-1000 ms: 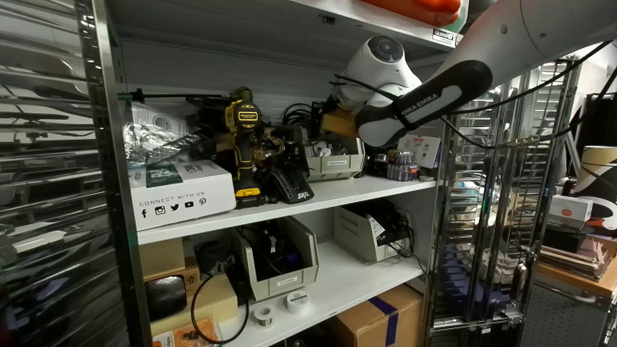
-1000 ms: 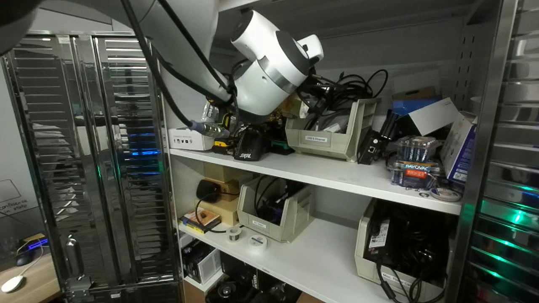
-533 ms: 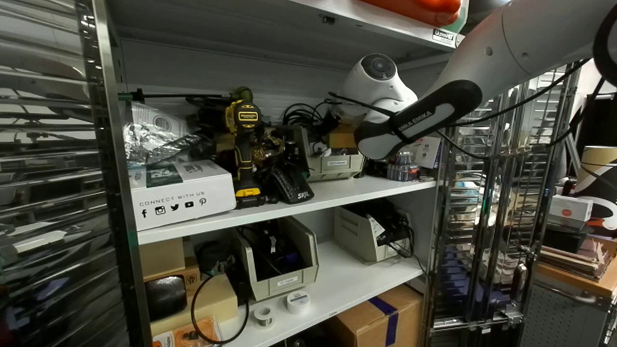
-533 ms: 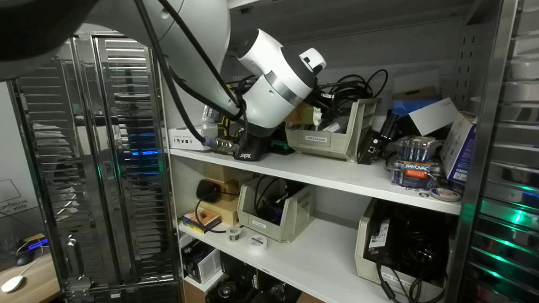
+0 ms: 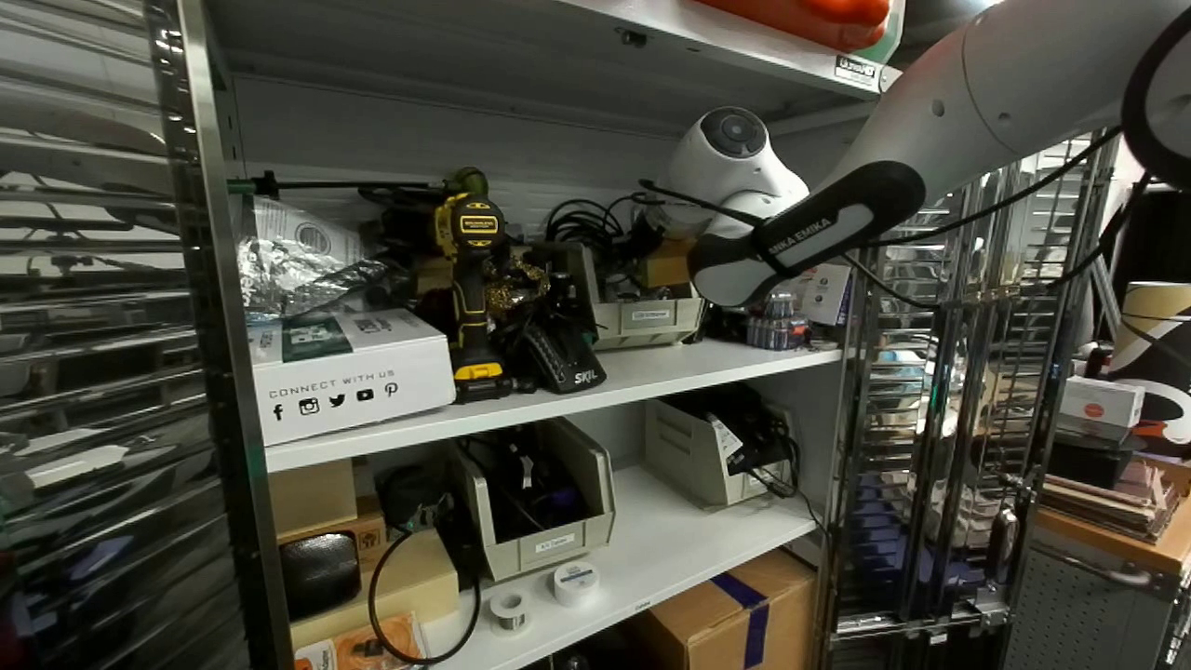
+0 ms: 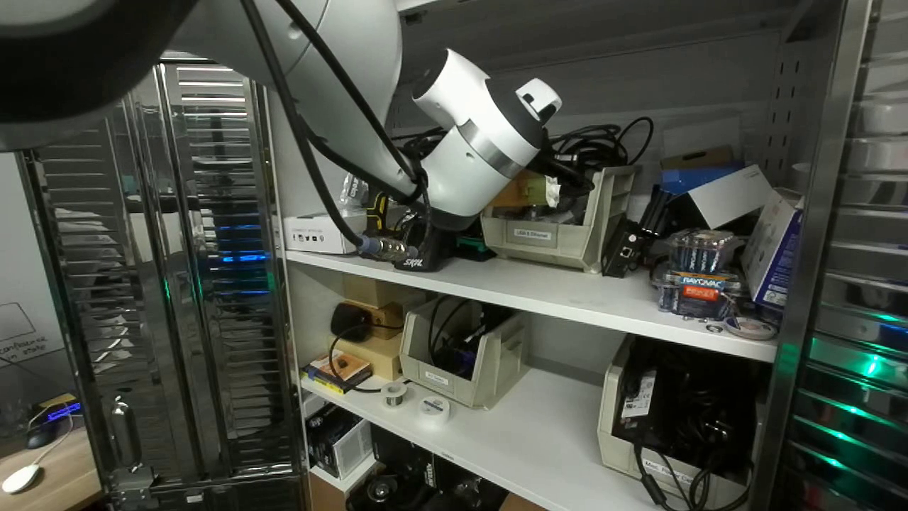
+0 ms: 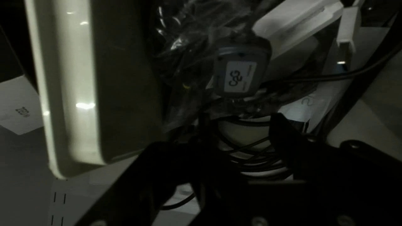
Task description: Put the grey cable inside the tool box
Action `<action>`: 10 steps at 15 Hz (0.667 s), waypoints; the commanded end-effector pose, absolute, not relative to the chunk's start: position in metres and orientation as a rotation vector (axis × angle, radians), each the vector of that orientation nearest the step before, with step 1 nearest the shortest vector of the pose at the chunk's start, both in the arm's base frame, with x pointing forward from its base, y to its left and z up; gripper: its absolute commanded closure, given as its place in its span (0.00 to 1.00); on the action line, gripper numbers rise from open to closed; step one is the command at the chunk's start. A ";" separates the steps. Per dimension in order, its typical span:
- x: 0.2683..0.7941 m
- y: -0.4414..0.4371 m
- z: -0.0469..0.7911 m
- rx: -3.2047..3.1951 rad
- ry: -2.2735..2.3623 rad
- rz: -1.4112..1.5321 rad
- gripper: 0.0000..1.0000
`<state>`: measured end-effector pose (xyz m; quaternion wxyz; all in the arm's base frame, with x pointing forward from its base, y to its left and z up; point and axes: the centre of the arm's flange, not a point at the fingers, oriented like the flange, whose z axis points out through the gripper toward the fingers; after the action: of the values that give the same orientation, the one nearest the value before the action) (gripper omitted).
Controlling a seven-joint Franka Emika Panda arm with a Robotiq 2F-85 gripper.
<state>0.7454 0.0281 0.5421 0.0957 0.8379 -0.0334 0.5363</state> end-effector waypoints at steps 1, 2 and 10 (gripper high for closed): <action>0.754 0.028 0.567 2.462 -0.153 1.675 0.17; 0.754 0.030 0.572 2.461 -0.171 1.690 0.10; 0.722 0.053 0.580 2.781 -0.294 1.507 0.00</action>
<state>0.7431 0.0535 0.5618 0.0130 0.8491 -0.0857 0.5210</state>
